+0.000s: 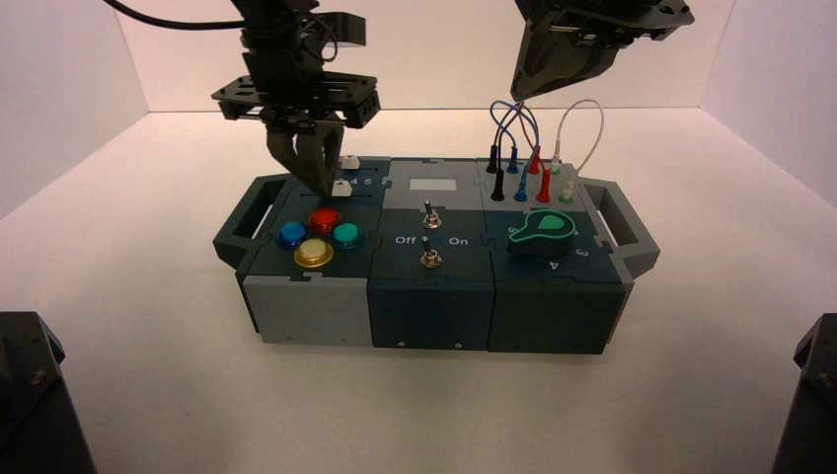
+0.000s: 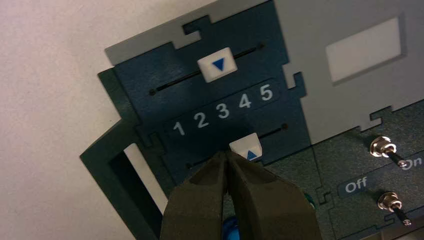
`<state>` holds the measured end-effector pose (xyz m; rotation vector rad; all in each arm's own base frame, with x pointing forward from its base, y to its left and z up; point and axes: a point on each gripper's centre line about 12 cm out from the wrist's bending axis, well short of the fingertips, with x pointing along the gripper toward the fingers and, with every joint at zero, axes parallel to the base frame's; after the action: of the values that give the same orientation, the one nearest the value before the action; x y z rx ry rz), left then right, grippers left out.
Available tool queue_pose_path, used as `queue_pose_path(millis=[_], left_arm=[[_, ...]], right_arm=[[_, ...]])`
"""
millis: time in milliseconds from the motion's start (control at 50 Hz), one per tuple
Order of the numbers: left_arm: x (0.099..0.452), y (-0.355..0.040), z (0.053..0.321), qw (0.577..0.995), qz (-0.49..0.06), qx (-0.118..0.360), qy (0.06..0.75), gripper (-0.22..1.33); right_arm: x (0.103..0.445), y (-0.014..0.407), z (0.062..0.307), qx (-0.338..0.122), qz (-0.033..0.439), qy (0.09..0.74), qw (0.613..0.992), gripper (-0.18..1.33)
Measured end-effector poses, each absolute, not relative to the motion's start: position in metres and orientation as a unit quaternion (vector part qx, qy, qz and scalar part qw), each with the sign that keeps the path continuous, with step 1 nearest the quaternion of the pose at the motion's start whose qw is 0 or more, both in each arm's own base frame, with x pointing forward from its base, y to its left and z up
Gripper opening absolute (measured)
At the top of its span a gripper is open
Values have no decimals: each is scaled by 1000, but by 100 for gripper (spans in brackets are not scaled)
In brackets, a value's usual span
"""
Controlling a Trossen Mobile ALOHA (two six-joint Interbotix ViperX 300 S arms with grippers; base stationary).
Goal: Move the bottom slider to position 4.
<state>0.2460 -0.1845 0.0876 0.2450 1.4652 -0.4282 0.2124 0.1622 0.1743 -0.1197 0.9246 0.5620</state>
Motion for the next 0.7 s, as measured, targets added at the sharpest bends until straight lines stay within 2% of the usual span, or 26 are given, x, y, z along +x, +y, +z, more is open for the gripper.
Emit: queue_pose_path(millis=[700], left_arm=[[246, -190, 86, 711, -197, 116, 664, -16]], right_arm=[[212, 162, 174, -57, 267, 440, 855, -15]])
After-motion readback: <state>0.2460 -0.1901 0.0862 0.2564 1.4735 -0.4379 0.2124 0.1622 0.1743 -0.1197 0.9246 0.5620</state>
